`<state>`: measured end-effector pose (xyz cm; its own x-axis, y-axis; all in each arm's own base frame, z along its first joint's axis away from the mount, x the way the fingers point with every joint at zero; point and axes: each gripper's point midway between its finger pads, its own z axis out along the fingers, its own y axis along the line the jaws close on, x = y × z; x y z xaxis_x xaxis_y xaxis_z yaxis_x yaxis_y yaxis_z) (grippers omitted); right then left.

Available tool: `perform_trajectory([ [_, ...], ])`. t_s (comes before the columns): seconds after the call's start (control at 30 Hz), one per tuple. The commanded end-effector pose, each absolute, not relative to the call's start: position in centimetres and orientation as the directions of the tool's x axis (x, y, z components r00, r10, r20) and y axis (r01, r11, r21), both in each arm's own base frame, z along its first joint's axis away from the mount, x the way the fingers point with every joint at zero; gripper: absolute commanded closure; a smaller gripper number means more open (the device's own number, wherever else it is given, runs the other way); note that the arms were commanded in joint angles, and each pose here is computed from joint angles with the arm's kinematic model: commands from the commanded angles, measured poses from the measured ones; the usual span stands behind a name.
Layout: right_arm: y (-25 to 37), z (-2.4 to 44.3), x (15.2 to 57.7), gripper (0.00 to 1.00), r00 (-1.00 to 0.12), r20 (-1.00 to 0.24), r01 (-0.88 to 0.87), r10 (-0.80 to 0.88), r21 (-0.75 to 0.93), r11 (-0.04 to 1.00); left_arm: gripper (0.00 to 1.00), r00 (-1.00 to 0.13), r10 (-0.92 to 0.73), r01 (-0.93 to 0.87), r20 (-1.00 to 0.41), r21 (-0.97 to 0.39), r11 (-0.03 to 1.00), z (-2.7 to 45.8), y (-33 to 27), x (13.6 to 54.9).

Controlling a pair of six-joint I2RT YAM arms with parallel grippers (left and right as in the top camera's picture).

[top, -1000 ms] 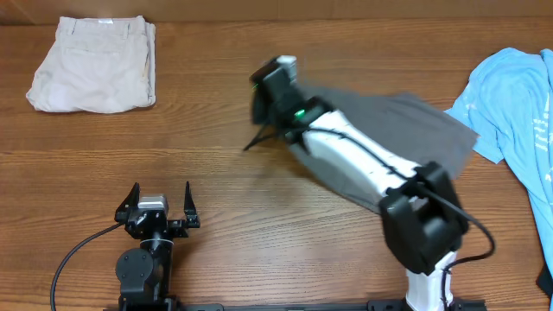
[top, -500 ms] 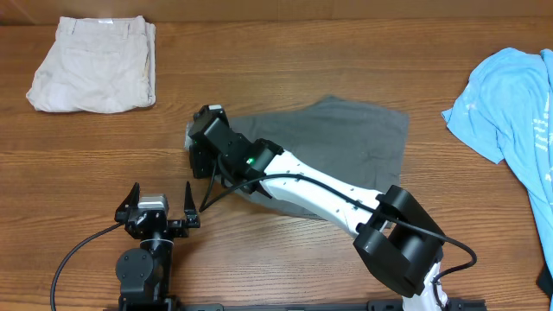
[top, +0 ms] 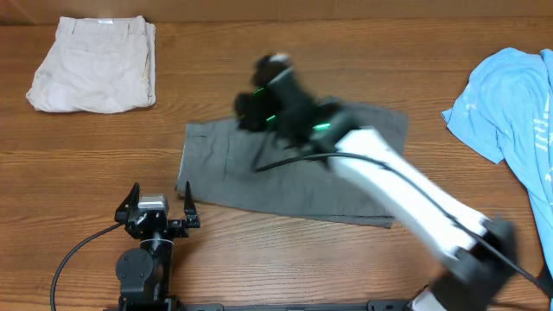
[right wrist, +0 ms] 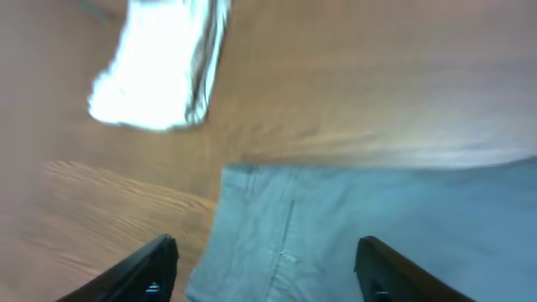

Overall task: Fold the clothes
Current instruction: 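Drag the grey shorts leftward with the right gripper to table center, then reach the left gripper to the shorts' left end and grasp it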

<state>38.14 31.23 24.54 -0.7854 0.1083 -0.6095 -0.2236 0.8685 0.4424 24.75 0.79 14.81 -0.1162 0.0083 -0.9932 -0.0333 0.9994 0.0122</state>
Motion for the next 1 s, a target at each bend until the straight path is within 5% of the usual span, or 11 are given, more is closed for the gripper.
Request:
perform_trajectory([
  [0.0,29.0,28.5,37.6,0.23,-0.773,-0.621,-0.255,0.131,0.493,0.832,0.00,-0.109,0.028,-0.034,-0.994,0.032,0.999,14.9,0.8,24.7],
  [0.13,22.8,26.3,38.5,0.22,-0.808,-0.563,-0.086,0.176,0.408,0.909,0.00,-0.109,0.028,-0.034,-0.994,0.032,0.999,14.9,0.8,24.7],
  [0.23,19.4,23.0,38.0,0.05,-0.864,-0.465,0.022,0.195,0.352,0.936,0.00,-0.109,0.028,-0.034,-0.994,0.032,0.999,14.9,0.8,24.7],
  [0.33,16.4,19.1,36.9,0.12,-0.903,-0.376,0.119,0.210,0.251,0.961,0.00,-0.109,0.028,-0.034,-0.994,0.032,0.999,14.9,0.8,24.7],
  [0.63,14.3,10.1,36.0,0.70,-0.855,-0.210,0.423,0.474,0.246,0.872,0.00,-0.110,0.028,-0.034,-0.994,0.032,0.999,14.9,0.8,24.7],
  [0.7,14.0,9.6,35.9,0.75,-0.818,-0.189,0.493,0.544,0.259,0.831,0.00,-0.109,0.028,-0.034,-0.994,0.032,0.999,14.9,0.8,24.7],
  [0.8,13.8,9.6,36.1,0.72,-0.783,-0.184,0.542,0.594,0.266,0.797,0.00,-0.110,0.028,-0.034,-0.994,0.032,0.999,14.9,0.8,24.7],
  [0.87,13.2,9.5,36.1,0.45,-0.777,-0.204,0.549,0.596,0.243,0.800,0.00,-0.110,0.028,-0.034,-0.994,0.032,0.999,14.9,0.8,24.7],
  [0.97,12.3,9.4,35.9,0.23,-0.775,-0.233,0.553,0.588,0.200,0.809,0.00,-0.110,0.028,-0.034,-0.994,0.032,0.999,14.9,0.8,24.7],
])
